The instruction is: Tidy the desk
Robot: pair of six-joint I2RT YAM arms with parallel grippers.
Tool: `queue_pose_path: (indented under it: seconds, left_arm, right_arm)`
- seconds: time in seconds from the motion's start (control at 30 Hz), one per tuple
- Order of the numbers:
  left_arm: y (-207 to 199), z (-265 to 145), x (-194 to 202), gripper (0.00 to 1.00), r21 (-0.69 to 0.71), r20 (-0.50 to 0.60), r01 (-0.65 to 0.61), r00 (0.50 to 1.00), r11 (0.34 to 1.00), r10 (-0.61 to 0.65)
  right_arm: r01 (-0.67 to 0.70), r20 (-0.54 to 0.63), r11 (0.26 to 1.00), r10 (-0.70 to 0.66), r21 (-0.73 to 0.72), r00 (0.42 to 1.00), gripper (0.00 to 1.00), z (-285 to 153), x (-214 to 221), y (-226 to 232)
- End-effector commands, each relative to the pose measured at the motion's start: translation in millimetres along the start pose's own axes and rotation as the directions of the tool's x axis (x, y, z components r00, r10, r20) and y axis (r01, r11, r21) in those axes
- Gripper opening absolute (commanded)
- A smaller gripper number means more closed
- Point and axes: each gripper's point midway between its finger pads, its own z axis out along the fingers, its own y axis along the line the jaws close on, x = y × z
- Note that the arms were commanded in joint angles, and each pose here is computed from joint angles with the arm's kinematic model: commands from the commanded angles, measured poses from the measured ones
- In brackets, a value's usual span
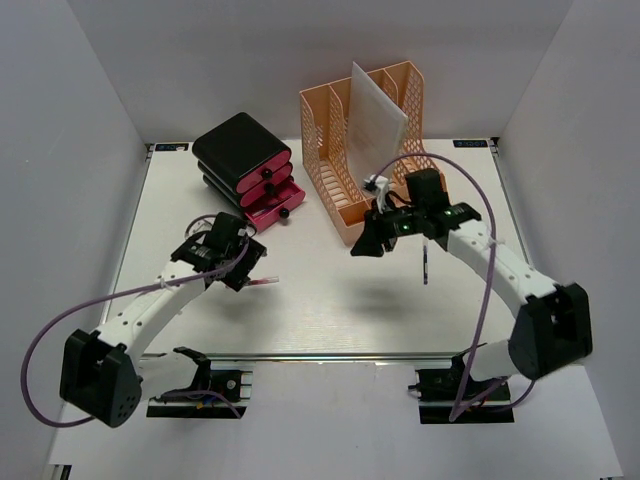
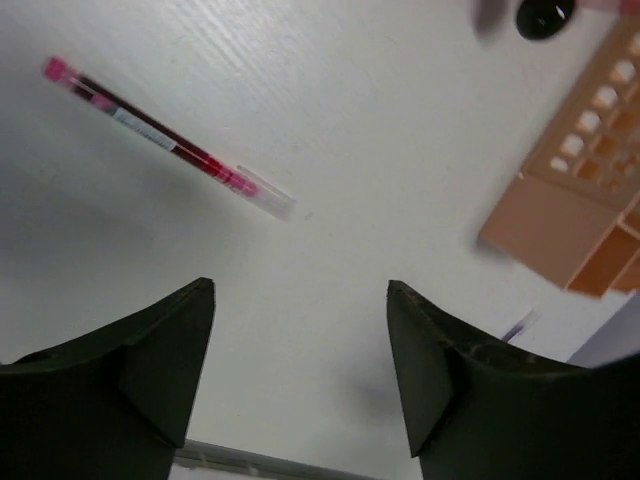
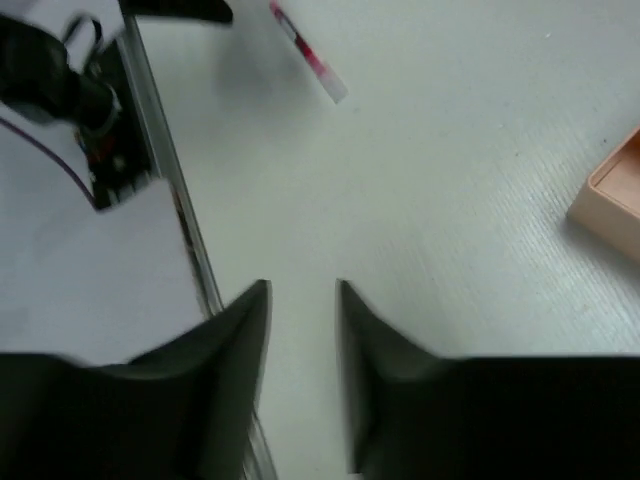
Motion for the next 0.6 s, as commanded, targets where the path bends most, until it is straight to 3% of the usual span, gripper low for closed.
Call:
queue_pose_path:
  seconds: [0.0, 0.03, 0.07, 0.33, 0.57]
  left_arm:
    - [17, 3, -4, 0.77, -0.176, 0.053, 0.191, 0.982, 0.966, -0.184]
    - [18, 6, -2, 0.76, -0.193, 0.051, 0.222, 0.975, 0.956, -0.216]
    - [19, 10, -2, 0.73, -0.21, 0.053, 0.243, 0.97, 0.947, -0.237]
    - [39, 29, 16, 0.44, -0.333, 0.067, 0.371, 0.926, 0.867, -0.371]
    - [37, 35, 9, 0.39, -0.333, 0.123, 0.451, 0.891, 0.828, -0.436]
  right_arm:
    - [0.181, 0.197, 0.983, -0.181, 0.019, 0.963, 0.33, -38, -50, 30]
    - [0.192, 0.214, 0.981, -0.192, 0.024, 0.958, 0.09, -42, -51, 31]
    - [0.203, 0.227, 0.979, -0.205, 0.033, 0.952, 0.01, -43, -50, 31]
    - [0.199, 0.281, 0.973, -0.225, 0.119, 0.933, 0.0, -66, -55, 20]
    - [0.21, 0.299, 0.969, -0.241, 0.131, 0.923, 0.0, -73, -56, 21]
